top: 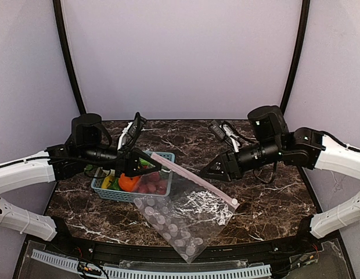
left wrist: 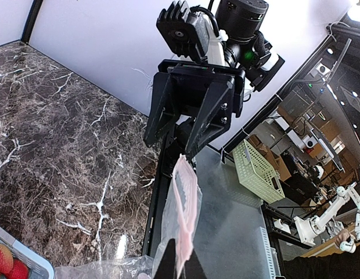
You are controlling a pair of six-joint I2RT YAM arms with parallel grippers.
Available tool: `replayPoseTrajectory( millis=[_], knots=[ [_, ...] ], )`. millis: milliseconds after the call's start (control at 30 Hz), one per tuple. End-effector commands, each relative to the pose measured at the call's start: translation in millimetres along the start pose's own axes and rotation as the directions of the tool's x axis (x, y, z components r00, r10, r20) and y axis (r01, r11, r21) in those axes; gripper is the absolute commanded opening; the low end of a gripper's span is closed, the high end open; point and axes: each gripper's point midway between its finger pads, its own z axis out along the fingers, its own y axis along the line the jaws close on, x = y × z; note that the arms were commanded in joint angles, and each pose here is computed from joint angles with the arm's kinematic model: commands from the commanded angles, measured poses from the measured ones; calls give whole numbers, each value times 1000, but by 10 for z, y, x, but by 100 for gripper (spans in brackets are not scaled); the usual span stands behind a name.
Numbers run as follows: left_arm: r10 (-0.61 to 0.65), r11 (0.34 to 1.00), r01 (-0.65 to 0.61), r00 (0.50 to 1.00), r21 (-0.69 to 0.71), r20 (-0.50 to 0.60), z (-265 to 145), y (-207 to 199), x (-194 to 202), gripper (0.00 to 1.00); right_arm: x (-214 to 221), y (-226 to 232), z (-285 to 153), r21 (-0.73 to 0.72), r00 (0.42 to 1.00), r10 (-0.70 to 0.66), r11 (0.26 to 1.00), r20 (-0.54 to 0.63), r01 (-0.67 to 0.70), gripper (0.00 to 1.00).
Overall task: Place the food in the zip-top bag and seal the zipper
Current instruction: Pass from the left arm to the right
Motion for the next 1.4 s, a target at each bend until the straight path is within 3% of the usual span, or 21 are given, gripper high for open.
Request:
replayPoseTrajectory(
  millis=[0, 867, 1067, 1167, 1267, 1333, 1367],
  knots=[
    [38, 999, -39, 999, 18, 24, -34, -123, -109, 1, -62, -20, -14, -1, 999, 5, 1000, 35, -5, 41],
    [36, 999, -36, 999, 6, 21, -52, -110, -82, 1, 204, -8, 250, -99, 996, 19, 995, -84, -27, 29],
    [35, 999, -35, 999, 3, 20, -49, -100, -77, 1, 201, 55, 292, -126, 996, 8, 992, -94, -20, 20],
    [32, 999, -32, 999, -2, 20, -45, -88, -78, 1, 174, 72, 295, -130, 997, 8, 991, -82, -18, 0],
    [30, 999, -30, 999, -24, 18, -52, -62, -83, 1, 111, 71, 233, -105, 999, 11, 994, -52, -16, 0],
    [40, 997, -39, 999, -64, 22, -79, -25, -106, 8, 70, 12, 137, -45, 1000, 19, 999, -25, -20, 0],
    [48, 994, -45, 998, -97, 32, -106, -4, -144, 24, 64, -46, 88, -2, 999, 27, 1000, -19, -27, 0]
  ],
)
